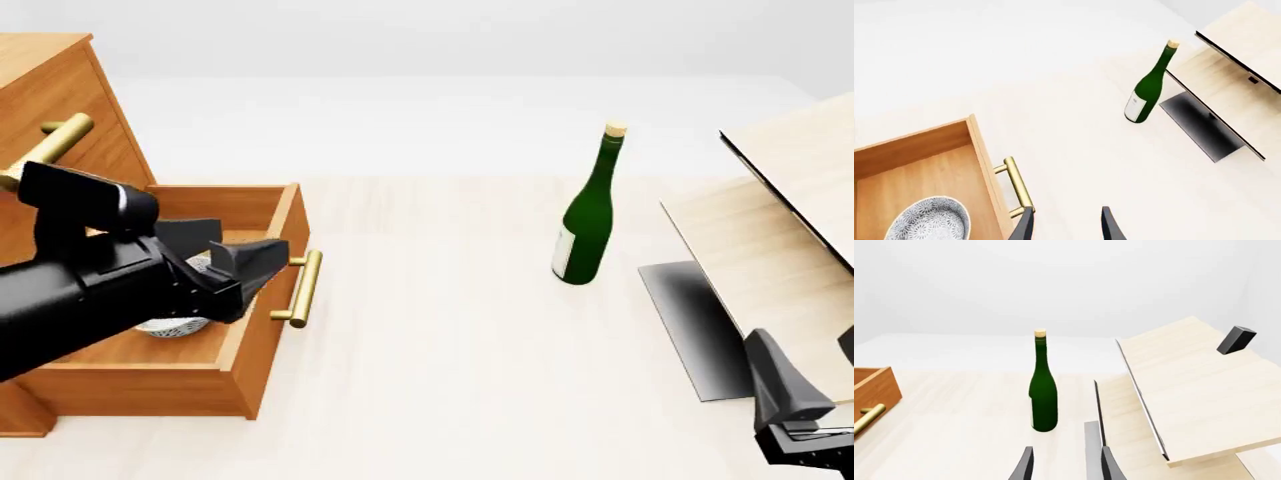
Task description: Put the bowl in the bottom drawer of the cabinet and close it.
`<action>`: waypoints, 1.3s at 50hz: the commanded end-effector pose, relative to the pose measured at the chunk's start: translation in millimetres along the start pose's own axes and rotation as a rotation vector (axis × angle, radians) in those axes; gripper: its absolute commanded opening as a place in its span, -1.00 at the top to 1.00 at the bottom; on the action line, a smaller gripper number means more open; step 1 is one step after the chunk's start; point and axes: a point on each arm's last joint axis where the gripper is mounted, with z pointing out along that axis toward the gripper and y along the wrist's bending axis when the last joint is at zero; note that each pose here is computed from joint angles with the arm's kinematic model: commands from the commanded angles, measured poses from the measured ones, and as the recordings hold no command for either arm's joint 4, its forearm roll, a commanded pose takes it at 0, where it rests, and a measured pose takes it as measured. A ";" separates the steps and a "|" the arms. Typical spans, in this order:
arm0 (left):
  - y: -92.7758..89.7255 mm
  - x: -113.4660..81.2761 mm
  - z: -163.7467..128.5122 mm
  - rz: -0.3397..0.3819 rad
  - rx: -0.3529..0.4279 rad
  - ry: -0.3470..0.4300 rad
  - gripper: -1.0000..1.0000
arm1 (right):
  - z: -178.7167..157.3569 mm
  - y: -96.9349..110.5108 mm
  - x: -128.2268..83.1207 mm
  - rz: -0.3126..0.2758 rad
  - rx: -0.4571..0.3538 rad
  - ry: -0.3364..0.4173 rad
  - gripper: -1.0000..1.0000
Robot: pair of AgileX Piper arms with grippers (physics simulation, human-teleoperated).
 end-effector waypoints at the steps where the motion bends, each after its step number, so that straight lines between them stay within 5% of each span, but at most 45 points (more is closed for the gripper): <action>1: -15.5 -4.1 5.8 0.015 0.070 0.037 -1.00 | 0.1 0.0 0.0 0.000 0.000 0.000 -1.00; 30: -35.6 14.3 31.5 -0.073 0.136 0.149 -1.00 | 0.3 0.1 0.0 0.000 -0.001 0.001 -1.00; 65: -32.6 63.8 61.2 -0.244 0.082 0.297 -1.00 | 0.3 0.1 0.1 0.000 -0.001 0.001 -1.00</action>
